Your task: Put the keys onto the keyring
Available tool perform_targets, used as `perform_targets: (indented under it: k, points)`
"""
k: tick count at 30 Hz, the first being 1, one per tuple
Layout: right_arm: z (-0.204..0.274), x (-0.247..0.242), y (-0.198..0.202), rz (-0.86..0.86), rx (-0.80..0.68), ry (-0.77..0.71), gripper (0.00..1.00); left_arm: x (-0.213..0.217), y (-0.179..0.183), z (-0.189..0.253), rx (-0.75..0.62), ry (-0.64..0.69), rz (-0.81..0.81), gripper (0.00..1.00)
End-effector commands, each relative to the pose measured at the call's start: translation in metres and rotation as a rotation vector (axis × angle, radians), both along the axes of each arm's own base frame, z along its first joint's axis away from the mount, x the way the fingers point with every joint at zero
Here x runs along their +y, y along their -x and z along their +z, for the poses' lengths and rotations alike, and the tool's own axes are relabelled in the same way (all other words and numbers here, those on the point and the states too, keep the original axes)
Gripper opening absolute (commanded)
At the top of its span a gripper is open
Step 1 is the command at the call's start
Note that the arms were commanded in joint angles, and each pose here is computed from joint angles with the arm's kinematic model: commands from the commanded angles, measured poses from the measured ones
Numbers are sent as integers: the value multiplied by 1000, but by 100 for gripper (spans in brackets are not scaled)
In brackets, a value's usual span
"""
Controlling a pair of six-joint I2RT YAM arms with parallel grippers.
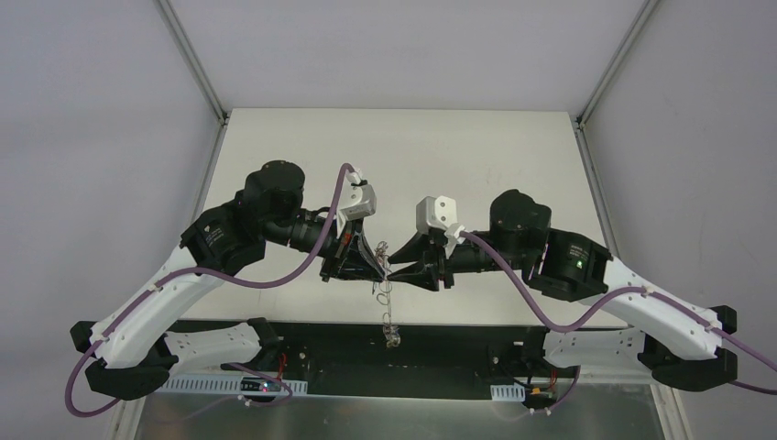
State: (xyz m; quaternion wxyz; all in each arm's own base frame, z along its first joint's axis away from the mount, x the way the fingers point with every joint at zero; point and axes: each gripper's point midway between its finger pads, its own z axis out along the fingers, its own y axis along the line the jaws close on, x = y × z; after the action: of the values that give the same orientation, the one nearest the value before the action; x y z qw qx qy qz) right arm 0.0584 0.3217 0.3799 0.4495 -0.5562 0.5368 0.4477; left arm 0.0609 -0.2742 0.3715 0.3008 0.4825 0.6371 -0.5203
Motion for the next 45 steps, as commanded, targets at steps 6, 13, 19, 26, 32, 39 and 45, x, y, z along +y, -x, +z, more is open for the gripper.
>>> perform_targets:
  k: [6, 13, 19, 26, 32, 39, 45]
  points:
    - [25, 5, 4, 27, -10, -80, 33, 0, 8, 23, -55, 67, -44, 0]
    - [18, 11, 2, 21, 7, -61, 33, 1, 8, 25, -65, 70, -42, 0]
    - [14, 12, 3, 27, 16, -50, 25, 3, 10, 26, -67, 75, -44, 0]
    - [10, 10, 5, 34, 34, -27, 13, 4, 11, 27, -76, 77, -45, 0]
    - [5, 10, 9, 55, 55, 7, 0, 6, 10, 27, -87, 79, -37, 0]
    - [1, 8, 11, 59, 59, 15, 0, 10, 13, 33, -111, 96, -38, 0]
    - [11, 6, 7, 14, 33, -63, 0, 14, 12, 42, -150, 120, -25, 6]
